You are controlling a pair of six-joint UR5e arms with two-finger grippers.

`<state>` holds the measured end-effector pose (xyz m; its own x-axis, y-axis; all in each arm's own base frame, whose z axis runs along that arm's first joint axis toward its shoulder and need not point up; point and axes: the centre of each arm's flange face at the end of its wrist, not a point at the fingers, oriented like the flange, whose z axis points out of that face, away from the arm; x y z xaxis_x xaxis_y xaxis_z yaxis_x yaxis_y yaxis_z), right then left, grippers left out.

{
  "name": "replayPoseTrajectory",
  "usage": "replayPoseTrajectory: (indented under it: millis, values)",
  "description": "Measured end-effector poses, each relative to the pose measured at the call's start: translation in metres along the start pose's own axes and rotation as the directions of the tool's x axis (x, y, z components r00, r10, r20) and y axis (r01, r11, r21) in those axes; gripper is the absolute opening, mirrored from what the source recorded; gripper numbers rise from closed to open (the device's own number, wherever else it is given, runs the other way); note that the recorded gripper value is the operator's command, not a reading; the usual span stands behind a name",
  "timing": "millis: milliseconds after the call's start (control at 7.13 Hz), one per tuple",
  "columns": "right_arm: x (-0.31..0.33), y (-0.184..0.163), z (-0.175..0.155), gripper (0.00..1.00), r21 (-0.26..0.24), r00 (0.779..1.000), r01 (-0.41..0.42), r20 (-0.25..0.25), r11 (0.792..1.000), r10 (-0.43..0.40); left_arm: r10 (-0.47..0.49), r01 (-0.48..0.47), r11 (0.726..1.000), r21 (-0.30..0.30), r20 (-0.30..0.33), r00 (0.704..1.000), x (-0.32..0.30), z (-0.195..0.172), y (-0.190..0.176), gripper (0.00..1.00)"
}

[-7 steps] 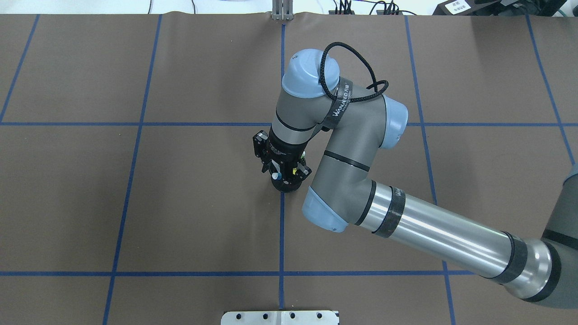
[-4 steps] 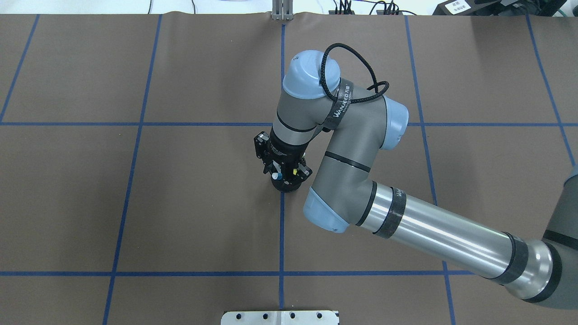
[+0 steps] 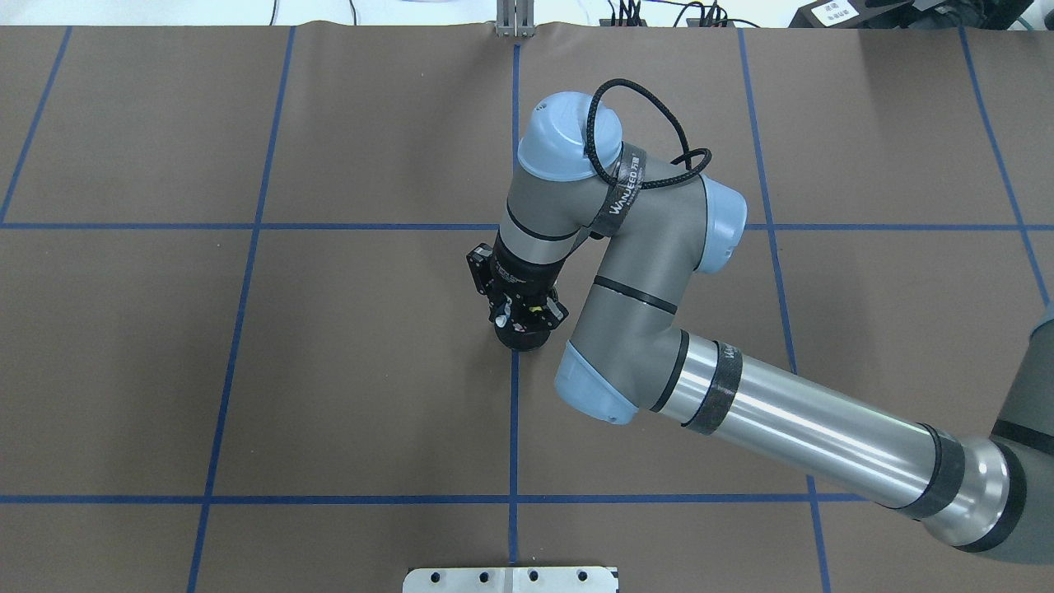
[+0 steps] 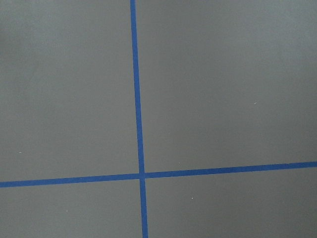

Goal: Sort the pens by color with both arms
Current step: 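Lift the blue marker out of the cup with the right gripper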

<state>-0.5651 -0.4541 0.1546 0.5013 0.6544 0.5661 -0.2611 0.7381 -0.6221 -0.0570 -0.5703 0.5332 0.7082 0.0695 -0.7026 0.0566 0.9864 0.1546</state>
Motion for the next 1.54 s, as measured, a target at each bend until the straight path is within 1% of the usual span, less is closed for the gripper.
replayPoseTrajectory:
  millis: [140, 281, 561, 842, 982, 1122, 1263, 1403, 1543]
  values:
    - [-0.002, -0.001, -0.008, 0.0, -0.004, 1.0, 0.0, 0.012, 1.0, 0.0, 0.0, 0.0, 1.0, 0.0, 0.0, 1.0, 0.001, -0.001, 0.0, 1.0]
    - [-0.003, 0.0, -0.024, 0.0, -0.018, 1.0, 0.001, 0.029, 1.0, 0.0, -0.001, 0.001, 1.0, 0.0, -0.001, 1.0, 0.001, -0.001, 0.0, 1.0]
    - [0.0, 0.008, -0.061, 0.0, -0.06, 0.998, 0.005, 0.058, 0.998, -0.002, 0.0, 0.0, 1.0, 0.001, -0.001, 1.0, 0.003, -0.003, -0.002, 1.0]
    - [0.012, 0.035, -0.108, 0.0, -0.077, 0.997, 0.01, 0.078, 0.997, -0.004, 0.0, 0.0, 1.0, 0.001, -0.002, 1.0, 0.004, -0.004, -0.002, 1.0]
    - [0.018, 0.045, -0.131, 0.0, -0.075, 0.996, 0.014, 0.09, 0.997, -0.007, -0.001, 0.001, 1.0, 0.0, -0.014, 1.0, 0.005, -0.004, -0.002, 1.0]
    - [0.018, 0.049, -0.147, 0.0, -0.062, 0.994, 0.023, 0.111, 0.998, -0.016, -0.003, 0.003, 1.0, -0.002, -0.031, 1.0, 0.007, -0.004, -0.001, 1.0]
    - [0.013, 0.049, -0.16, 0.0, -0.025, 0.989, 0.045, 0.14, 0.999, -0.041, -0.007, 0.007, 1.0, -0.003, -0.041, 0.999, 0.008, -0.003, -0.001, 1.0]
    - [0.008, 0.042, -0.168, 0.0, 0.041, 0.98, 0.101, 0.166, 0.994, -0.107, -0.018, 0.018, 1.0, -0.003, -0.045, 0.999, 0.009, -0.003, -0.002, 1.0]
    - [0.002, 0.025, -0.175, 0.0, 0.124, 0.962, 0.193, 0.17, 0.973, -0.212, -0.035, 0.035, 0.999, 0.0, -0.05, 0.998, 0.011, -0.005, -0.002, 1.0]
